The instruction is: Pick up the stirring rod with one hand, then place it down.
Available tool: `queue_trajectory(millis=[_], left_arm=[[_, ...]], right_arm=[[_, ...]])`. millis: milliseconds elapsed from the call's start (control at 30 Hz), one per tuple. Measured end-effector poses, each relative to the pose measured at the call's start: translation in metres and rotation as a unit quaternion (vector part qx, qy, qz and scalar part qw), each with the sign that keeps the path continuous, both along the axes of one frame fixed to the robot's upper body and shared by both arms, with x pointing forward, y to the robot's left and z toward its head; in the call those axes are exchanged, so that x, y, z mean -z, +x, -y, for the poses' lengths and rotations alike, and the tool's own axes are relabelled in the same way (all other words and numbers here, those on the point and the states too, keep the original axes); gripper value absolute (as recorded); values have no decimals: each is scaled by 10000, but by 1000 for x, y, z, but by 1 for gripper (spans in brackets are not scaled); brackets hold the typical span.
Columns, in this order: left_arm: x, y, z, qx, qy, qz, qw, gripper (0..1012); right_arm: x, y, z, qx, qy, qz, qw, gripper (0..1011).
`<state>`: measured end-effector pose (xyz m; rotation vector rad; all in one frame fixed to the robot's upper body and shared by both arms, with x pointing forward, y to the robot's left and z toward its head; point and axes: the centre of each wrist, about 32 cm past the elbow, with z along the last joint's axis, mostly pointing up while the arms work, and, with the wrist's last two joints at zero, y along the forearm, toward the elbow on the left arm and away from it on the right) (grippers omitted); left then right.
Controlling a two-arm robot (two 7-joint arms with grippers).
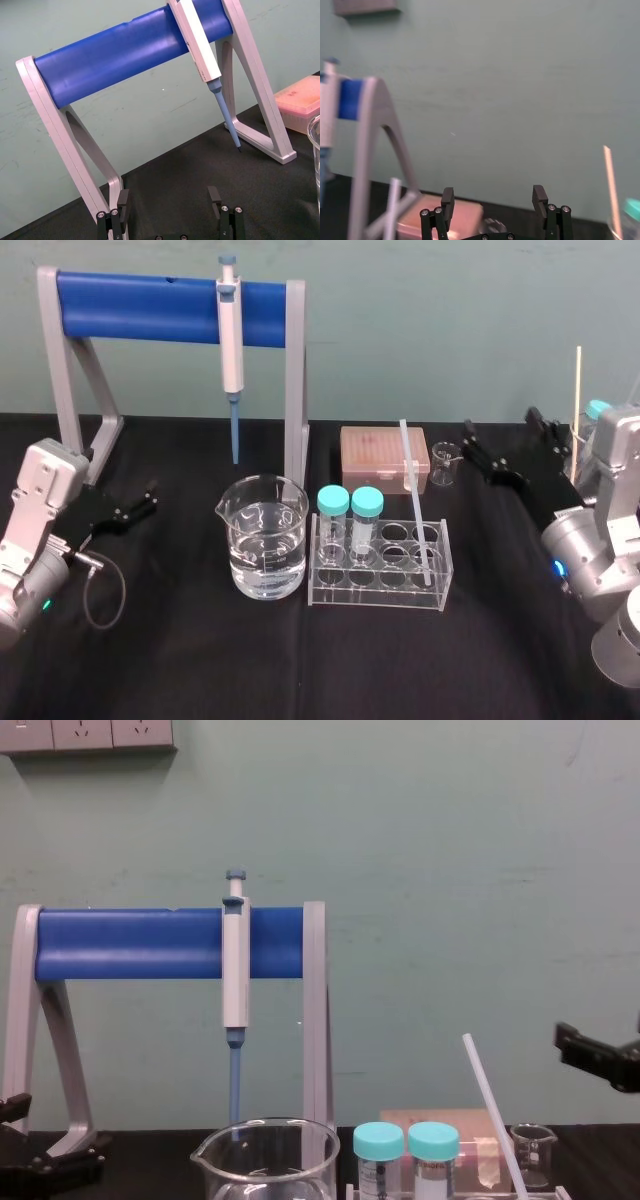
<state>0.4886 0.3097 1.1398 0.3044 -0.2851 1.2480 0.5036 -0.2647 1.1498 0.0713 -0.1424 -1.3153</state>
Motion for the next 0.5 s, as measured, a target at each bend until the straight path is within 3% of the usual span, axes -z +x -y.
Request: queue_trajectory(millis=[100, 333, 500], left_arm=[[0, 0, 0, 0, 0, -1, 10000, 1000], [0, 0, 0, 0, 0, 0, 10000, 1000], [0, 0, 0, 0, 0, 0, 10000, 1000]], right_arm=[[7, -2, 3, 257, -56, -189, 9995, 1003], [17, -3, 4, 445, -152, -520, 9975, 1003], [17, -3, 4, 437, -148, -495, 9977, 1003]])
